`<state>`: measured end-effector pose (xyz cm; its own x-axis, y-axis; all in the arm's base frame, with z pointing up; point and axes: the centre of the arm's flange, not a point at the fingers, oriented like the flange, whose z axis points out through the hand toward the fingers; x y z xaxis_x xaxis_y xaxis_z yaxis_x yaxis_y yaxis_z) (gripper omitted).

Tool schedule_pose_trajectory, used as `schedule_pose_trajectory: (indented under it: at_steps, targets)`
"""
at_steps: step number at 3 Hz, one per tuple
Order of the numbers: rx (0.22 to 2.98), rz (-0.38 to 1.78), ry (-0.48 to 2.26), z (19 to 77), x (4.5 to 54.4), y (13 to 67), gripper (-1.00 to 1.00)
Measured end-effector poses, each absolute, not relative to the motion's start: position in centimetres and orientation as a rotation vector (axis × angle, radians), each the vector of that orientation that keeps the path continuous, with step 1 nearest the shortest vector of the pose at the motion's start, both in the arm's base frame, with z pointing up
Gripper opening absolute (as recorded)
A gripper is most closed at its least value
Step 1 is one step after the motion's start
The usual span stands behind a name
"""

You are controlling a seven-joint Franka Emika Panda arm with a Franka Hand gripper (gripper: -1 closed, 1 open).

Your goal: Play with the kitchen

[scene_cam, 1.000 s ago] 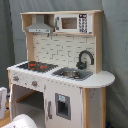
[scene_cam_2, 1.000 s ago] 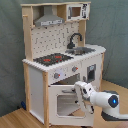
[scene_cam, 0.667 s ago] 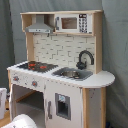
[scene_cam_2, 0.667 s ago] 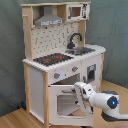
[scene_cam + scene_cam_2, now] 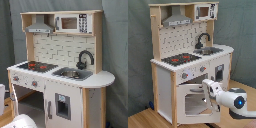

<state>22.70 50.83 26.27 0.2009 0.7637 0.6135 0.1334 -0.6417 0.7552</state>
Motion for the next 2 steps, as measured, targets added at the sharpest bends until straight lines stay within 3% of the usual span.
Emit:
schedule_pose_trajectory:
  at_steps: [2]
  targets:
    - [1.831,1.515,0.806,28.8,21.7,52.6,1.00]
